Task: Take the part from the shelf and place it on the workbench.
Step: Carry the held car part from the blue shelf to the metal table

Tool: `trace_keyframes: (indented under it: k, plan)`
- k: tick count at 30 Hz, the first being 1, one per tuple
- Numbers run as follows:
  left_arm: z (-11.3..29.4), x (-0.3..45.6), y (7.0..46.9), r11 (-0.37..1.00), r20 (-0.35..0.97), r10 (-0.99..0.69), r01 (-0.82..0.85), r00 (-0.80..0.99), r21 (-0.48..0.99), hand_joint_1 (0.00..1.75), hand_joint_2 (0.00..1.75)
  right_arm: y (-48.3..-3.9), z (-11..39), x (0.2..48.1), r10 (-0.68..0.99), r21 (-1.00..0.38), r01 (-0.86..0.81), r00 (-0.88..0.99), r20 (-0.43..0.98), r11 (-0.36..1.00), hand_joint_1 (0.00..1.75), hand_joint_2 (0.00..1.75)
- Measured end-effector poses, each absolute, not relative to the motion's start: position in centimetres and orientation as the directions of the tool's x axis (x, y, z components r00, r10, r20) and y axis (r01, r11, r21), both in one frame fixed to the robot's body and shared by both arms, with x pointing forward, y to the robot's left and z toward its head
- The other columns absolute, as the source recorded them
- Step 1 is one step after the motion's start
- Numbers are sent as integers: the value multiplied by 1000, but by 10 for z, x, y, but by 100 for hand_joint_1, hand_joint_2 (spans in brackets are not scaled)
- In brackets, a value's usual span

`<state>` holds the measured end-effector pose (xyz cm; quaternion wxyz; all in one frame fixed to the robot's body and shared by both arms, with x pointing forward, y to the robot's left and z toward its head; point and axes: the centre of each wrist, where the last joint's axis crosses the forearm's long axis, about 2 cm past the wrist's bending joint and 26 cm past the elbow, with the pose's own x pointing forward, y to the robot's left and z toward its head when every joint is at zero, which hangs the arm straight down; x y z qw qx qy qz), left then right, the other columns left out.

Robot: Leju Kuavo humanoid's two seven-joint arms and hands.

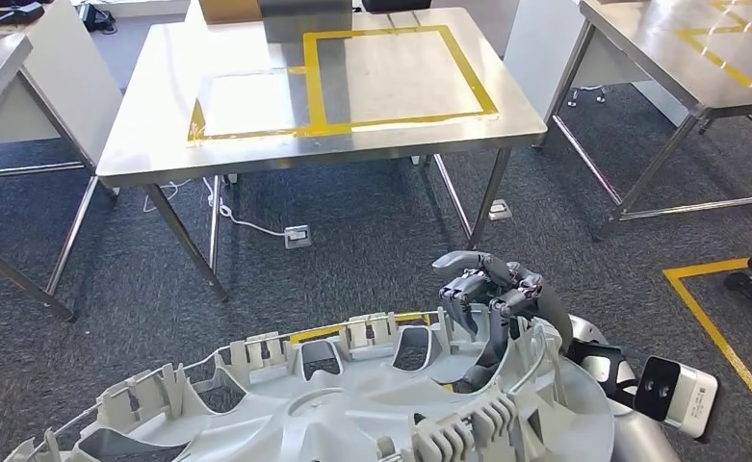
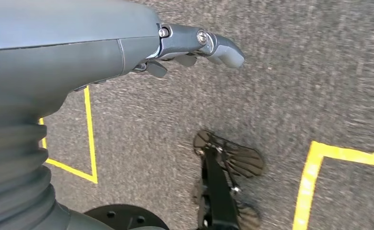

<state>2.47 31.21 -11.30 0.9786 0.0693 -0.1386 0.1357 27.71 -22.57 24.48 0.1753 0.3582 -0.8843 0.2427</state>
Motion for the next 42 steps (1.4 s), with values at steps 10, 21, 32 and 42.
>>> trace_keyframes:
  k: [10,21,32,42]
  plan:
    - [-113,29,313,958,293,227,-266,929,103,0,175,-226,249,274,-547,-292,-701,-699,460,651,175,175]
    - [-113,26,312,959,283,227,-265,932,104,0,175,-226,249,270,-556,-287,-706,-696,455,648,175,175]
    - [-113,28,311,958,287,229,-267,930,101,0,175,-228,249,269,-557,-288,-706,-695,454,647,175,175]
    - [-113,29,313,961,288,220,-258,932,103,0,175,-231,247,266,-548,-286,-699,-701,456,656,175,175]
